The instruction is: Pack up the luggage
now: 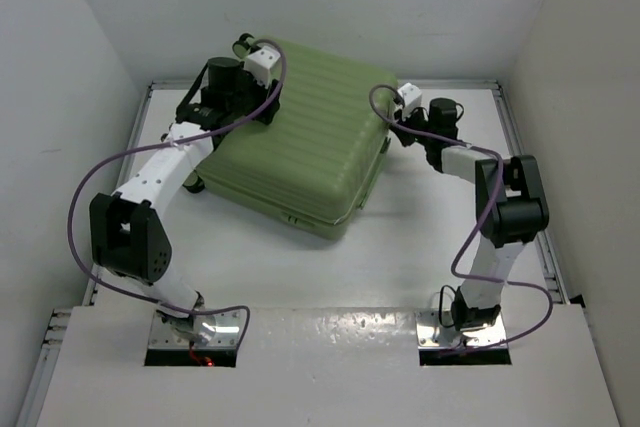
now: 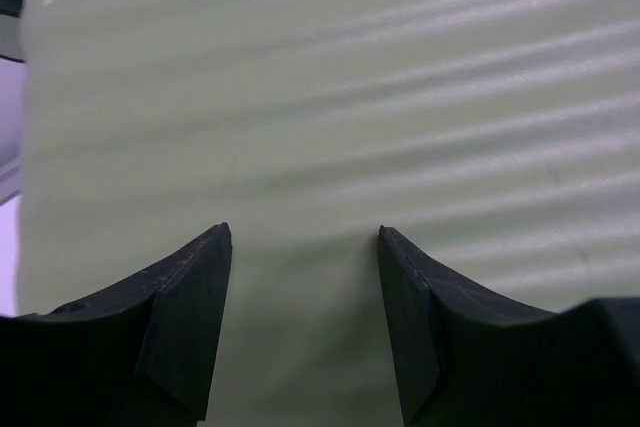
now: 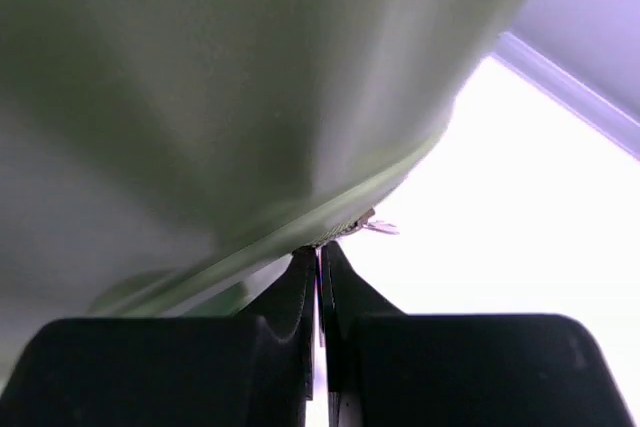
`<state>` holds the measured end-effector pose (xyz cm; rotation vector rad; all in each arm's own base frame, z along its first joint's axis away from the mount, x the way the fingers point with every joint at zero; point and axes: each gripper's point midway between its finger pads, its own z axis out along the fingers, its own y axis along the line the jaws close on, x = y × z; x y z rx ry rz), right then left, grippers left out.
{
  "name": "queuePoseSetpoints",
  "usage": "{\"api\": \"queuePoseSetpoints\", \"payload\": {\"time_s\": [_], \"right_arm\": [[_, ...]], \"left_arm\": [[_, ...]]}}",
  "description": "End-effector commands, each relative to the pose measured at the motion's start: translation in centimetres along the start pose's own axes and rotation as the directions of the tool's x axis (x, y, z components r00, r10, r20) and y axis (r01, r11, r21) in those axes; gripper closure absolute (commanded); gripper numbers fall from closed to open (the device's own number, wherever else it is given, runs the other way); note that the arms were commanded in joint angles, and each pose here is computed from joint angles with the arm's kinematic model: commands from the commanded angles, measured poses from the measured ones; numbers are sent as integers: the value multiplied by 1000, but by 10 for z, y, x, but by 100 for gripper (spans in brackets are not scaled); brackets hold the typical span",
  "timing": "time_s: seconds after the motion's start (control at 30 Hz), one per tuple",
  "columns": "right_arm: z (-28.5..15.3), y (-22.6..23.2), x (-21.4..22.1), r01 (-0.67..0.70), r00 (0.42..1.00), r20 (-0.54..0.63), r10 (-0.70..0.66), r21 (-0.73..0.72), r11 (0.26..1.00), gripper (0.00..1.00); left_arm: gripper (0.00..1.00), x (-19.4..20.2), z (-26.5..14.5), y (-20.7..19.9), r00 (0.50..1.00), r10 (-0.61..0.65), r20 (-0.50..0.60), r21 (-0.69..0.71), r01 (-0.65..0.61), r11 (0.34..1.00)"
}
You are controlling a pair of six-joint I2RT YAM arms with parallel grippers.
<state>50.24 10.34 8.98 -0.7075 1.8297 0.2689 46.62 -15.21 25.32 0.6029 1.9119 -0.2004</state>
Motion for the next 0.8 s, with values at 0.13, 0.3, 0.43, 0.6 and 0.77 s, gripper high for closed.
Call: {"api": "queuePoseSetpoints", "payload": {"time_s": [0.13, 0.3, 0.43, 0.6, 0.77], "right_arm": [[-3, -103, -35, 5, 996, 72, -42, 452, 892, 99], [-23, -70, -41, -3, 997, 73, -20, 295, 956, 54], [-52, -34, -41, -75, 997, 28, 72, 119, 990, 31], [-103, 1, -55, -179, 981, -62, 182, 50, 982, 10], [-141, 8, -70, -250, 960, -101, 262, 115, 961, 0]], "left_arm": [[25, 142, -1, 4, 890, -25, -455, -3, 27, 1000], [0, 82, -12, 14, 976, -27, -215, -5, 26, 1000], [0, 34, -25, 14, 993, -8, -115, -22, 5, 1000], [0, 9, -36, 20, 991, -92, -95, -74, 86, 994], [0, 11, -53, 35, 984, -178, -17, -93, 176, 980]]}}
